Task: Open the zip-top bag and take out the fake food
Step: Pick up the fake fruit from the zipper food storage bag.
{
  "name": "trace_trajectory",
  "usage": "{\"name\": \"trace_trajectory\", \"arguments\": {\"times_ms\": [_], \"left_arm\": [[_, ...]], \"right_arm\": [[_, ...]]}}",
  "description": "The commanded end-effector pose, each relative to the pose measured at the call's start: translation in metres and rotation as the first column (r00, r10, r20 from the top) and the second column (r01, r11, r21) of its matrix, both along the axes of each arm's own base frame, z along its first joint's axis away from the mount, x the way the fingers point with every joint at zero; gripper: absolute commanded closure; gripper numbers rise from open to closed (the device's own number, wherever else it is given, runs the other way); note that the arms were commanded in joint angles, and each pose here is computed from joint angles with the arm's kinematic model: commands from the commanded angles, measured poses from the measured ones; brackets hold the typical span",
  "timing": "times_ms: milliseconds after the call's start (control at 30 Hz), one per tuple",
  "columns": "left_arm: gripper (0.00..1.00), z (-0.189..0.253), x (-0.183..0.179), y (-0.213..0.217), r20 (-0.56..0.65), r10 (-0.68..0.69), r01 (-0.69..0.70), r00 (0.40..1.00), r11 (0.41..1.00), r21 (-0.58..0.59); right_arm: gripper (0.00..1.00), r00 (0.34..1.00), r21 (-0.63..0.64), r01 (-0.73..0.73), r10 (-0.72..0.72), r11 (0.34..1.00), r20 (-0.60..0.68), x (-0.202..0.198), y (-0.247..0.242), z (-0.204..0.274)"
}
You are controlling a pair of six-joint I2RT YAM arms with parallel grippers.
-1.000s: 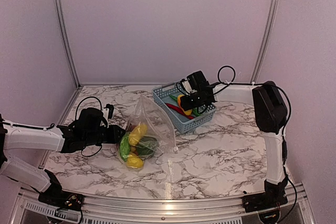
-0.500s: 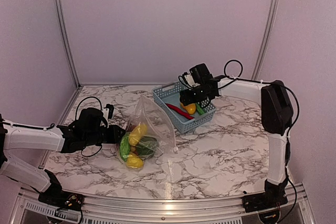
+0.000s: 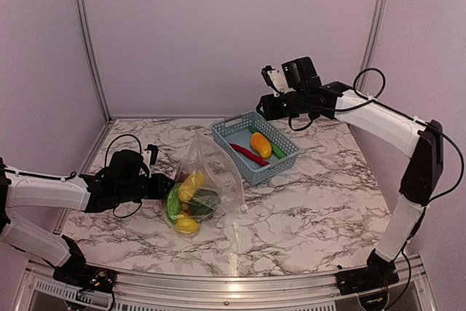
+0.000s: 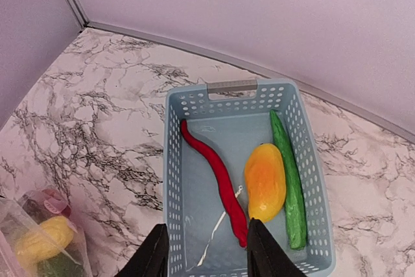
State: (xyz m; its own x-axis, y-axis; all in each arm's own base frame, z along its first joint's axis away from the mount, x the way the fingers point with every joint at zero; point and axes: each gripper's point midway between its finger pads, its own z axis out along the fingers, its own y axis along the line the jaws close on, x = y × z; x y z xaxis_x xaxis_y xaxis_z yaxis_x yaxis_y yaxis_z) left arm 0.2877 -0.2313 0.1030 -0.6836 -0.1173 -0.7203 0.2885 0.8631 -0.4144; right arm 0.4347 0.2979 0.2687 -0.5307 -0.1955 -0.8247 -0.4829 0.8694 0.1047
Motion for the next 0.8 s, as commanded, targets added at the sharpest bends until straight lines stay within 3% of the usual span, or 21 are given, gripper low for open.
{"name": "trace_trajectory", "arguments": {"times_ms": [0, 400, 767], "left_arm": [[0.77, -0.027, -0.007, 0.013, -0.062, 0.019, -0.014, 0.998, 0.998, 0.067], [0.77, -0.022, -0.004, 0.01, -0.052, 0.015, -0.012, 0.999, 0.998, 0.056], [0.77, -0.02, -0.005, 0.009, -0.051, 0.01, -0.007, 0.999, 0.998, 0.059]], "right_arm": [[0.63, 0.996, -0.015, -0.07, 0.069, 0.997, -0.053, -0.037, 0.016, -0.001], [0.7, 0.954, 0.062, -0.268, 0.274, 0.961, -0.121, -0.123, 0.062, 0.02], [0.75, 0.905, 0.105, -0.376, 0.389, 0.921, -0.174, -0.168, 0.098, 0.011]]}}
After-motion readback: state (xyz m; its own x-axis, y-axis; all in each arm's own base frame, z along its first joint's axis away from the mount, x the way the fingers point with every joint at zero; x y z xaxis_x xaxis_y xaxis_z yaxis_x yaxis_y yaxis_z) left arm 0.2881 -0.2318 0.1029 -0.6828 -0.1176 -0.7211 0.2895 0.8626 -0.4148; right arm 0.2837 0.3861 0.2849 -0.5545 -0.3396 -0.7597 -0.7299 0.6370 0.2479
